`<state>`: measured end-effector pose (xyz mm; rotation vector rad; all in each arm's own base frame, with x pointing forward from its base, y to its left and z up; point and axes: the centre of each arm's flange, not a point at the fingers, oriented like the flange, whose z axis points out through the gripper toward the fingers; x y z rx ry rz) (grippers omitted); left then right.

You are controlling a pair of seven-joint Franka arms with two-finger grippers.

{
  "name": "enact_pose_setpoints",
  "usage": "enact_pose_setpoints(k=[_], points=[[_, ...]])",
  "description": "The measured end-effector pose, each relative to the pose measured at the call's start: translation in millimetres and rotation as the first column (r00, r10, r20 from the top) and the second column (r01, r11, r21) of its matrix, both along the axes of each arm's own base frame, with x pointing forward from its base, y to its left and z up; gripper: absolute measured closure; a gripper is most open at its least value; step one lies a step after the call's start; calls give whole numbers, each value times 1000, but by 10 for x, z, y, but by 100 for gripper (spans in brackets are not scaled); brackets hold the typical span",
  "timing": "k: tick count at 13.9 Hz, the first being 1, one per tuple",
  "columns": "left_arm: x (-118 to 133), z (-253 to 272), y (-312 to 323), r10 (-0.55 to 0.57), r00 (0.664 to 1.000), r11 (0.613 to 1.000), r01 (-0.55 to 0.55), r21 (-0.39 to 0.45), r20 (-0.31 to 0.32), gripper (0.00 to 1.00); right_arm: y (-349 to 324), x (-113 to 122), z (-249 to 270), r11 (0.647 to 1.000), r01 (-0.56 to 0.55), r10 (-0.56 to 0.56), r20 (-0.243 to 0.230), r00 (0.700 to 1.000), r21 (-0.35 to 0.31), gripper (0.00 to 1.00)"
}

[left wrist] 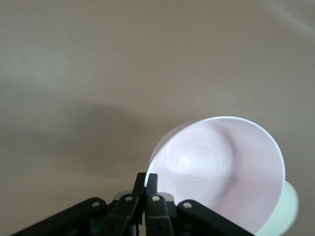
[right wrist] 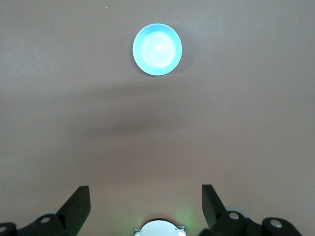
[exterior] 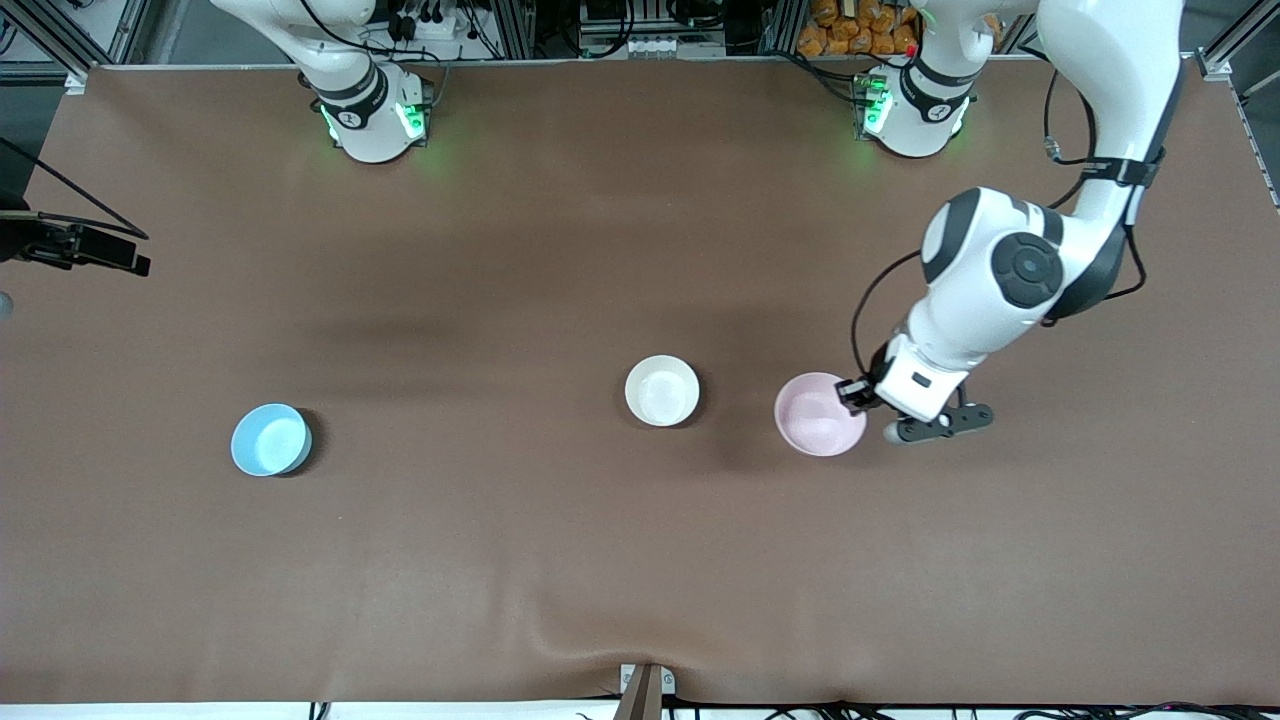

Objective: Stack pink and blue bowls on white bowl
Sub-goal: 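Carry the pink bowl with the left gripper over the white bowl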

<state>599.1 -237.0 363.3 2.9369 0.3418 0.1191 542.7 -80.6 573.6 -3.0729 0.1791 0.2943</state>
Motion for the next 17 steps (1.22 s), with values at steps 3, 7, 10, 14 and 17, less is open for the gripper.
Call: enact_pose_setpoints(k=[3,7,10,14,17], points=[[-137,73,-532,42,999,999,-42,-28,-7,97,0,0,0,1000,0,0,0,1000,0,0],[-401,56,-1368,101,994,992,-104,-69,-46,97,-1,0,1,1000,0,0,0,1000,0,0],[-509,-172,-1622,102,991,992,-108,-64,-87,97,-1,-1,1,1000,0,0,0,1000,0,0],[-480,-657,-1692,103,983,993,-111,-43,-151,97,-2,-1,1,1000,0,0,0,1000,0,0],[-550,-895,-1858,99,979,994,-106,-31,-180,97,-32,0,4,1000,6,-6,4,1000,-1,0]])
